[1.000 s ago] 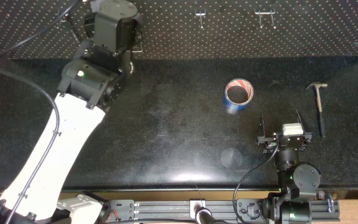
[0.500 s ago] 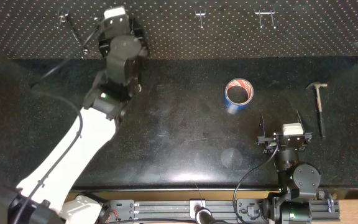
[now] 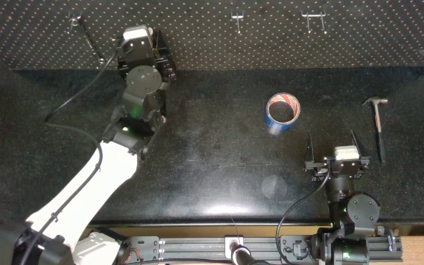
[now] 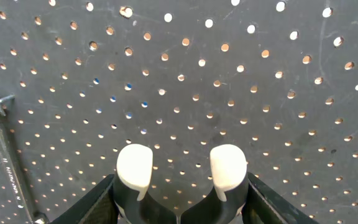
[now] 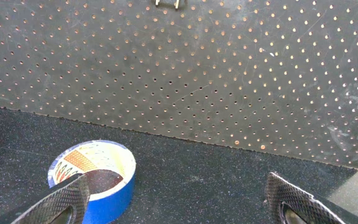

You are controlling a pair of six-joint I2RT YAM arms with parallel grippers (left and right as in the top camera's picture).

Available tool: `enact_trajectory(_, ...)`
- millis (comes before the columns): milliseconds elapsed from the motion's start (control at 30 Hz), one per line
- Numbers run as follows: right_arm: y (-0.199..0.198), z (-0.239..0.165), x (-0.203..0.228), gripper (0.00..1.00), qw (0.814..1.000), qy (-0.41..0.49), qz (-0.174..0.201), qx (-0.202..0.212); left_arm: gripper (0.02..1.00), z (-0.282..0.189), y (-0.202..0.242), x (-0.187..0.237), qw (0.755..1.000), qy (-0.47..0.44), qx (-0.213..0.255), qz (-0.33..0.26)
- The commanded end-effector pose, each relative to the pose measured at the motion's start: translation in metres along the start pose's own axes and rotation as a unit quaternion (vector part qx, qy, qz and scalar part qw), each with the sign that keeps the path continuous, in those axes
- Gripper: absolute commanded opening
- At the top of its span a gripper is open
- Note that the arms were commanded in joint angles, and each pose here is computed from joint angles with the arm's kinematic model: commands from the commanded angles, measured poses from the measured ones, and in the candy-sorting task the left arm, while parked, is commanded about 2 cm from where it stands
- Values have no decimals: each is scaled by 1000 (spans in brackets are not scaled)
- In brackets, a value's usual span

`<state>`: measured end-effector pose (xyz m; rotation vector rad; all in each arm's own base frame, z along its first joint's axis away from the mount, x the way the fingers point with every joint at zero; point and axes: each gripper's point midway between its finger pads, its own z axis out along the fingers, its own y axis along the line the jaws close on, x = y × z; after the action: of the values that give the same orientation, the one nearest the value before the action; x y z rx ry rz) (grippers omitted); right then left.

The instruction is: Place Tools Onto Pegboard

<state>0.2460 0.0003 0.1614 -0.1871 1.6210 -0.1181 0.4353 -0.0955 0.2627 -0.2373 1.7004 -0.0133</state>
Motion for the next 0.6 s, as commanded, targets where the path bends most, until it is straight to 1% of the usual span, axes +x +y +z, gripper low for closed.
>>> enact_trajectory(33,0,0,1,928,1000,0,-3,1,29,9,0,11,1000,4,-6,7)
enact_trajectory(300,0,0,1,928,1000,0,-3,1,29,23,8,22,1000,5,-20,3)
enact_trajectory(600,0,0,1,928,1000,0,-3,1,27,33,7,50,999,33,-23,0)
